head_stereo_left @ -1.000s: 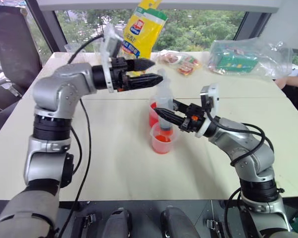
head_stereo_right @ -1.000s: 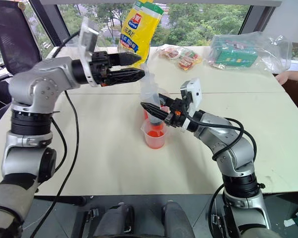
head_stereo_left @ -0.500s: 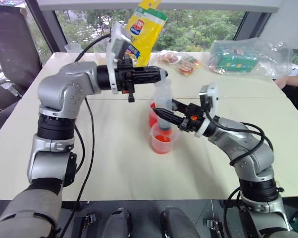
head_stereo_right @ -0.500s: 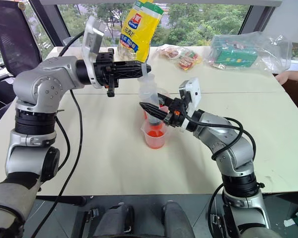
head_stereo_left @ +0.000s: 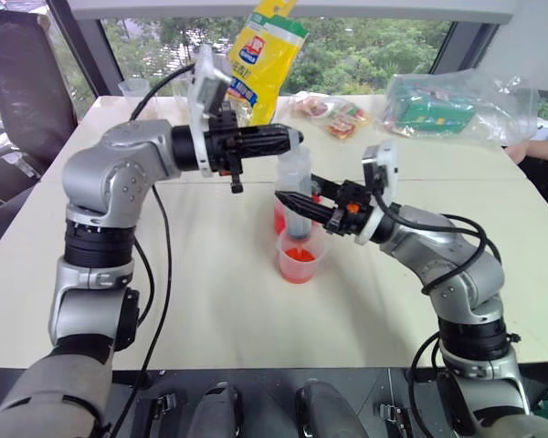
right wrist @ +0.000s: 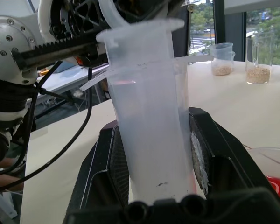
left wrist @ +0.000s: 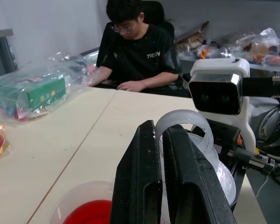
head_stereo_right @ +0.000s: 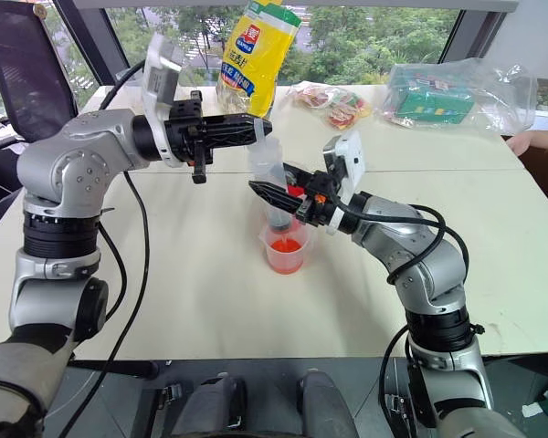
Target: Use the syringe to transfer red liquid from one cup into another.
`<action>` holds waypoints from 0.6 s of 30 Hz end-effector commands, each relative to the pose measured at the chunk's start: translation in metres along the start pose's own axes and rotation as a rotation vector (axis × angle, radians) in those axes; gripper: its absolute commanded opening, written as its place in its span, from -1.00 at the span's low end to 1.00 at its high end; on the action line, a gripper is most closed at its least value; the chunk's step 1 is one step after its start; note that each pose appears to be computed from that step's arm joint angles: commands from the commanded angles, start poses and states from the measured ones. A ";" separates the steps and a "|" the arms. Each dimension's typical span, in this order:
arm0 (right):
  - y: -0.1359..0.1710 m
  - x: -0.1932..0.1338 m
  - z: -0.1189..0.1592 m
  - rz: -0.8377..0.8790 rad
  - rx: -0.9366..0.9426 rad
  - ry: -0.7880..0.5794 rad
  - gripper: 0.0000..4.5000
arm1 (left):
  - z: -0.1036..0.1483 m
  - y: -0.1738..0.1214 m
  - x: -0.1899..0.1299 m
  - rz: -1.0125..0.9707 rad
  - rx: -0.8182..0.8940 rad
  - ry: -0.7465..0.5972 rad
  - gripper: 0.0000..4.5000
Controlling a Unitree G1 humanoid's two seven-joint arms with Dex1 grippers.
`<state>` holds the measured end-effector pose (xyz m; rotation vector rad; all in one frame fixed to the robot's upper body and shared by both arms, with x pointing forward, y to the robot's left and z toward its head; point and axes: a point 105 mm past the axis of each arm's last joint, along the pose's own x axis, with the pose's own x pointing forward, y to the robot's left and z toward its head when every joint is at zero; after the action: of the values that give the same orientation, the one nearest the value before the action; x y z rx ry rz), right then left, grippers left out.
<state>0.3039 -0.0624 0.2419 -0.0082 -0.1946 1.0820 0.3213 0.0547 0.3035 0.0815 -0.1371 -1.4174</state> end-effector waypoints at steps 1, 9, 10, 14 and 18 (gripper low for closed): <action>-0.001 0.000 0.044 -0.010 -0.096 -0.140 -0.37 | -0.018 -0.025 0.018 -0.138 -0.043 0.053 -0.99; 0.000 -0.001 0.038 -0.002 -0.084 -0.112 -0.37 | -0.013 -0.024 0.018 -0.124 -0.019 0.038 -0.99; 0.000 -0.001 0.037 0.000 -0.081 -0.107 -0.37 | -0.012 -0.023 0.018 -0.119 -0.013 0.034 -0.99; 0.004 0.000 0.019 0.014 -0.042 -0.063 -0.37 | 0.010 -0.010 0.006 -0.057 0.000 -0.009 -0.58; 0.004 -0.001 0.013 0.016 -0.020 -0.047 -0.37 | 0.021 -0.003 -0.010 0.003 0.030 -0.011 0.28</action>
<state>0.3005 -0.0604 0.2425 -0.0079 -0.1928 1.1032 0.3249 0.0649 0.3101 0.0775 -0.1155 -1.3684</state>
